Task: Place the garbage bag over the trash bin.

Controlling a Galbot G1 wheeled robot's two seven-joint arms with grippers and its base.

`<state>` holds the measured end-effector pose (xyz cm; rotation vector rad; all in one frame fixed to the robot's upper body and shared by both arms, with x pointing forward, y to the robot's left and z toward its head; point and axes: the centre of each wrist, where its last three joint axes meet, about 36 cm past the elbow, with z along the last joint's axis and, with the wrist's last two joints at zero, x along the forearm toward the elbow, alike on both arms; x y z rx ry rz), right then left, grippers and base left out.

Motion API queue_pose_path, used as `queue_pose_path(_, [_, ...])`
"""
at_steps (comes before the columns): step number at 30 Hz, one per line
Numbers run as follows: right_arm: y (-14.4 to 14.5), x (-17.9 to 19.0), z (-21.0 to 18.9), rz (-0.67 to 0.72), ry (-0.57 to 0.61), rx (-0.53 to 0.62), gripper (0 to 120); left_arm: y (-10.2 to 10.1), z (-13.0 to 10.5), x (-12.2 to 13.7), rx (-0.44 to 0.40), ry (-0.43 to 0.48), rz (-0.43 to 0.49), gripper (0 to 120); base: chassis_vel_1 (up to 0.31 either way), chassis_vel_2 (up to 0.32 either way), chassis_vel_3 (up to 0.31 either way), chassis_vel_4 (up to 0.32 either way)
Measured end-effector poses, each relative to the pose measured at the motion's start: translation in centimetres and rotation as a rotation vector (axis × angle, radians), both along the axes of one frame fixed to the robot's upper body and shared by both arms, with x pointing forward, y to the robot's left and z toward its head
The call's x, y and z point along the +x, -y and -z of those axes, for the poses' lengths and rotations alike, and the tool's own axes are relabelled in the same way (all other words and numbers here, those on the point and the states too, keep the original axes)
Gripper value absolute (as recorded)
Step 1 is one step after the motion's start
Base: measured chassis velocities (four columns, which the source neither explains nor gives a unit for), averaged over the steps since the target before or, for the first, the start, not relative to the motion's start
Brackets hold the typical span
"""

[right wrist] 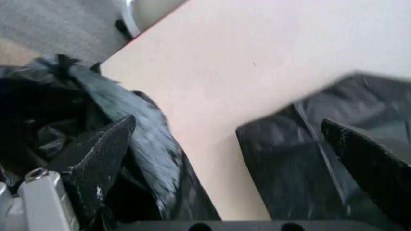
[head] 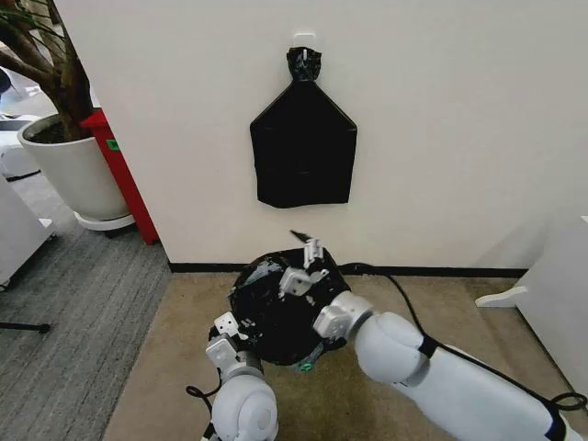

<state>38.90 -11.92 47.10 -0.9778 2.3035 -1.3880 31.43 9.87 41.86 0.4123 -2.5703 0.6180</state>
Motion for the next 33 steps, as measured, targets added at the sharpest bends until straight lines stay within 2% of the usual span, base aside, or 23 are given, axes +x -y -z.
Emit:
queue_pose_path(11, [0.5,1.4,1.0,-0.046,0.022,-0.092,100,0.2,0.4,-0.4,0.003,-0.014,0.008,0,0.0,0.0,0.0,0.0])
queue_pose_path(20, [0.1,2.0,1.2,-0.066,0.025,-0.113,100,0.2,0.3,-0.8,0.007,-0.009,0.015,0,0.0,0.0,0.0,0.0])
queue_pose_path(26, [-1.7,3.7,-1.3,-0.066,0.044,-0.082,100,0.1,0.6,-1.1,0.037,-0.028,0.042,0,0.0,0.0,0.0,0.0])
queue_pose_path(33, [-3.8,5.3,-1.9,-0.083,0.032,-0.08,100,0.6,0.9,-1.9,0.058,-0.038,0.077,0,0.0,0.0,0.0,0.0])
